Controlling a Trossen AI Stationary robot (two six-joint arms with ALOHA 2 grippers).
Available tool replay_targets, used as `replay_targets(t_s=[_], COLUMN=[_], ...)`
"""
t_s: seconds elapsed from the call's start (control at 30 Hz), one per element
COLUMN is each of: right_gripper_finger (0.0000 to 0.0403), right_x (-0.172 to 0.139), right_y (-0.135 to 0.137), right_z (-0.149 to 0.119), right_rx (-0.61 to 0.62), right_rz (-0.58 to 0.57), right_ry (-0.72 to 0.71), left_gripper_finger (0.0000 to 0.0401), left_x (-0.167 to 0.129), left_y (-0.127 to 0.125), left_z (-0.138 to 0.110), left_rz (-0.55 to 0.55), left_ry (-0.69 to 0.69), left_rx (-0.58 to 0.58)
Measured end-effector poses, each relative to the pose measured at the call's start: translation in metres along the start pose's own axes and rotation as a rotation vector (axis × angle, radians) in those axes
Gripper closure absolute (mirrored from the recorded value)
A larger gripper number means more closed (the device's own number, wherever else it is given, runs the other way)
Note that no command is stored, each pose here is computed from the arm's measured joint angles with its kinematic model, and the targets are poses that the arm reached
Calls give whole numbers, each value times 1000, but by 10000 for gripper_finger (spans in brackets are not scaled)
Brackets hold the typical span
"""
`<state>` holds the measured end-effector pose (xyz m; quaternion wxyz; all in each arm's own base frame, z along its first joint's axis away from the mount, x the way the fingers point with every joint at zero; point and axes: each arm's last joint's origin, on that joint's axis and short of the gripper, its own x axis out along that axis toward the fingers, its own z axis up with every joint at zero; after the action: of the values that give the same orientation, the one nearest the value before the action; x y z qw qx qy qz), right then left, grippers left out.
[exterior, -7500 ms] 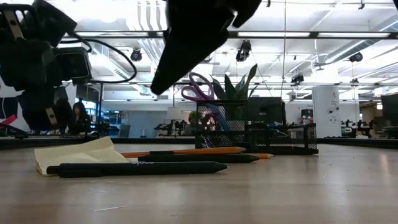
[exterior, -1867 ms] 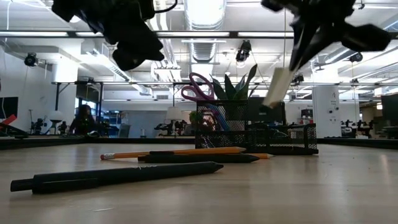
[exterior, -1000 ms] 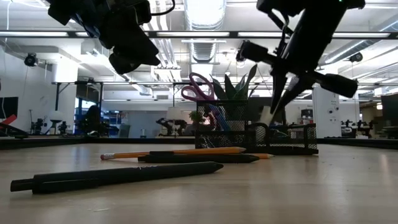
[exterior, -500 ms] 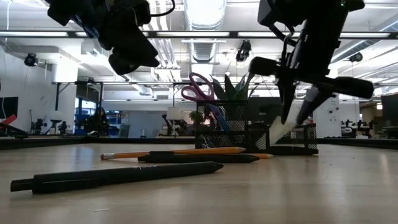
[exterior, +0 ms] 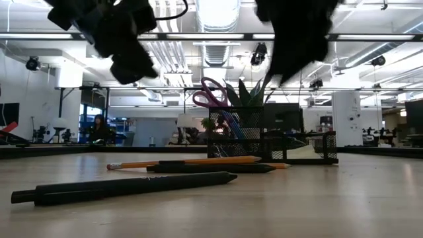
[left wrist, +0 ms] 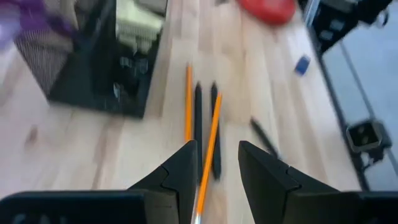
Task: Pick and place office supplies into organizer
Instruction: Put the top orange pencil into the black organizer
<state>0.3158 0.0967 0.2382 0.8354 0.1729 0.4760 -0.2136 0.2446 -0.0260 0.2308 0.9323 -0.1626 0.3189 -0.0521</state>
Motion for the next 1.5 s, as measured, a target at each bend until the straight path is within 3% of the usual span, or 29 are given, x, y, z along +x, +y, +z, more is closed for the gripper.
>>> replay_targets(t_s=[0.13,0.23,0.4,0.53,0.67,0.83,1.1,1.5], right_gripper_finger=[200,206,243,313,384,394,394,394], right_x=[8,31,65,72,65,62,69,90], right_y=[29,39,44,49,49,37,28,10], right_z=[5,-1,-13,-16,-14,-15,-27,-16], right_rx=[-412,-525,-435,-414,-301,-145,-417,-406], right_rz=[50,4,-144,-135,-136,-127,-73,-32], right_ry=[-12,114,307,334,317,310,314,292], left_gripper_finger=[299,299,299,299,299,299,299,299], left_x=[2,3,7,10,11,11,11,12], left_y=[4,7,6,3,0,-1,-1,0], left_z=[-12,-24,-40,-46,-45,-41,-40,-40], left_rz=[21,21,15,-17,-39,-56,-56,-36], left_ry=[75,112,154,121,93,54,43,34], left_rx=[-10,-47,-101,-112,-104,-98,-88,-59])
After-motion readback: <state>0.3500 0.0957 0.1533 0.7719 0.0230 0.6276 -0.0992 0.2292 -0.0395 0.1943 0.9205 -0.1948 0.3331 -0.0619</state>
